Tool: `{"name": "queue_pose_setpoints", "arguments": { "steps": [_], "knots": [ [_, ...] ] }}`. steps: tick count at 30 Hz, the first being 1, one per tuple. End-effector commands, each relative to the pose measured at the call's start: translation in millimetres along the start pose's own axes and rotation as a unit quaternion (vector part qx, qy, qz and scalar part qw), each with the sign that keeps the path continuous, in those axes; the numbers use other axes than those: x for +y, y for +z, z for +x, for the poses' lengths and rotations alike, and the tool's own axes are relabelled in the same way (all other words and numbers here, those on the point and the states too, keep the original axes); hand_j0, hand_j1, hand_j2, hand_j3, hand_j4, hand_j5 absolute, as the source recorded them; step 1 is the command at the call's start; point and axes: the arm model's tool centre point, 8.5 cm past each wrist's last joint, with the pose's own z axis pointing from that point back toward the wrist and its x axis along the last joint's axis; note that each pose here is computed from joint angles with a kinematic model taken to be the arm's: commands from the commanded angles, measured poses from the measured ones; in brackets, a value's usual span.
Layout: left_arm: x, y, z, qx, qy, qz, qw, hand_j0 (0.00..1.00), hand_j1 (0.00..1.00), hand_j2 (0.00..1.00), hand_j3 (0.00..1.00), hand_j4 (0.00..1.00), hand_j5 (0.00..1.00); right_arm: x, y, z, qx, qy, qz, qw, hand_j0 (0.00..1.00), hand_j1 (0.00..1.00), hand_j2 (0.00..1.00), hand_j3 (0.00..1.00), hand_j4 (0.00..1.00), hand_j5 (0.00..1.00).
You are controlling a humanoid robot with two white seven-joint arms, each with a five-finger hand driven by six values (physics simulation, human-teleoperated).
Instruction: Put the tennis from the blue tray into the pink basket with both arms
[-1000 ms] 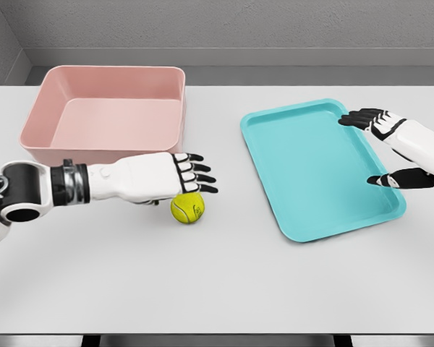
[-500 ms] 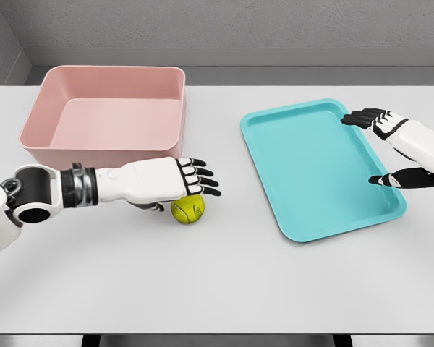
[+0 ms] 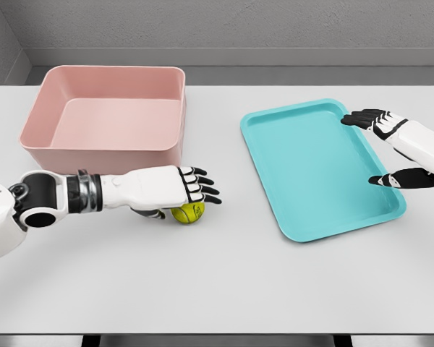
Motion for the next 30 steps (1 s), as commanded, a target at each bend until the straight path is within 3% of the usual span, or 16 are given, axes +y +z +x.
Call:
{"name": "queue_pose_setpoints", "arguments": {
  "steps": [1, 6, 8, 11, 18, 22, 30],
  "knots": [
    [-2.2, -1, 1, -0.001, 0.005, -0.001, 1.0000, 1.00, 1.00, 1.00, 1.00, 1.00, 1.00, 0.0, 0, 0.1, -0.001, -0.004, -0.002, 1.0000, 1.00, 1.00, 1.00, 1.00, 1.00, 1.00],
    [-7.0, -3, 4, -0.006, 0.006, -0.008, 0.9999, 0.98, 0.98, 0.98, 0.98, 0.98, 0.98, -0.7, 0, -0.1, 0.000, -0.003, -0.003, 1.0000, 1.00, 1.00, 1.00, 1.00, 1.00, 1.00],
    [-7.1, -3, 4, -0.006, 0.005, -0.009, 0.9999, 0.88, 0.88, 0.88, 0.88, 0.88, 0.88, -0.4, 0, 0.0, -0.001, -0.004, -0.003, 1.0000, 1.00, 1.00, 1.00, 1.00, 1.00, 1.00],
    [-9.1, -4, 5, -0.008, 0.006, -0.011, 0.9999, 0.85, 0.85, 0.85, 0.85, 0.85, 0.85, -0.4, 0, 0.0, -0.001, -0.004, -0.003, 1.0000, 1.00, 1.00, 1.00, 1.00, 1.00, 1.00],
    [-13.9, -3, 2, -0.004, 0.011, -0.025, 0.9996, 0.61, 0.61, 0.61, 0.61, 0.61, 0.61, 0.5, 0, -1.2, 0.001, -0.006, -0.003, 1.0000, 1.00, 1.00, 1.00, 1.00, 1.00, 1.00],
    [-16.0, -1, 0, 0.001, 0.014, -0.028, 0.9995, 0.55, 0.55, 0.55, 0.55, 0.55, 0.55, 0.5, 0, -1.2, 0.001, -0.006, -0.003, 1.0000, 1.00, 1.00, 1.00, 1.00, 1.00, 1.00],
    [-11.5, -1, -2, 0.000, 0.010, -0.025, 0.9996, 0.55, 0.55, 0.55, 0.55, 0.55, 0.55, 0.5, 0, -1.2, 0.001, -0.006, -0.003, 1.0000, 1.00, 1.00, 1.00, 1.00, 1.00, 1.00]
  ]
}}
